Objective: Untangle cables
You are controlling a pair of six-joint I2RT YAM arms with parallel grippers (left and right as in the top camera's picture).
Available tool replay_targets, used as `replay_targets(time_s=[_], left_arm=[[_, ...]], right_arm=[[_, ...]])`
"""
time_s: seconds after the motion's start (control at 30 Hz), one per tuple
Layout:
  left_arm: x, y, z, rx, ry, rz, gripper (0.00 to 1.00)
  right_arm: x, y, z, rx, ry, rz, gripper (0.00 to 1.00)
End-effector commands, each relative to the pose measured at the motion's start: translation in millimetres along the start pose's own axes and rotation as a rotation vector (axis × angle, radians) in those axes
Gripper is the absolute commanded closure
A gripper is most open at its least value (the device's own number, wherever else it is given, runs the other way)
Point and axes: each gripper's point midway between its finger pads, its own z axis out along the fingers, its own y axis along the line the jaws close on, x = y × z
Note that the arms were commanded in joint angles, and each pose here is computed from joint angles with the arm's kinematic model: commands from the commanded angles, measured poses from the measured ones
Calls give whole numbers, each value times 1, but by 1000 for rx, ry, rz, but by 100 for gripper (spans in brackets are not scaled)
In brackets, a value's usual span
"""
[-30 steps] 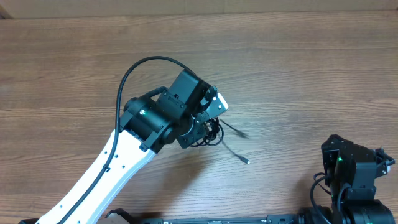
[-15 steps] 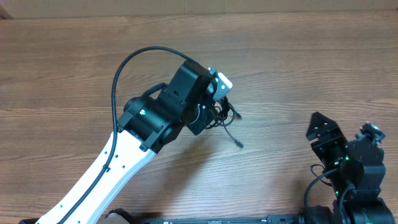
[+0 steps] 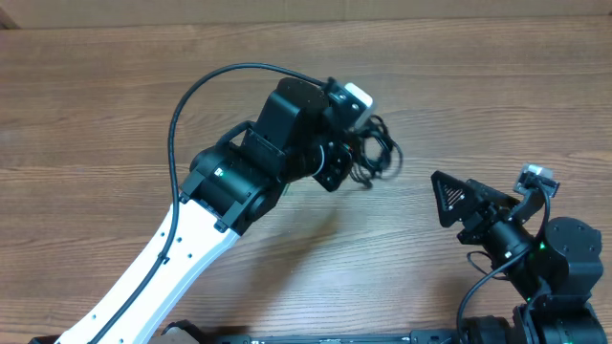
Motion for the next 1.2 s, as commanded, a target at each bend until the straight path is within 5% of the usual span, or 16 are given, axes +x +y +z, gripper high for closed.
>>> replay_targets(time_s=[0.0, 0.4, 1.17], left_arm=[[-5, -61, -26, 337, -90, 409, 96], [11, -72, -30, 396, -177, 1023, 96], [-4, -93, -41, 459, -369, 1265, 96]], right_arm=[[-3, 12, -4, -47, 1, -33, 11], [-8, 12, -4, -44, -21, 99, 9], [-10, 13, -4, -50, -23, 251, 8]])
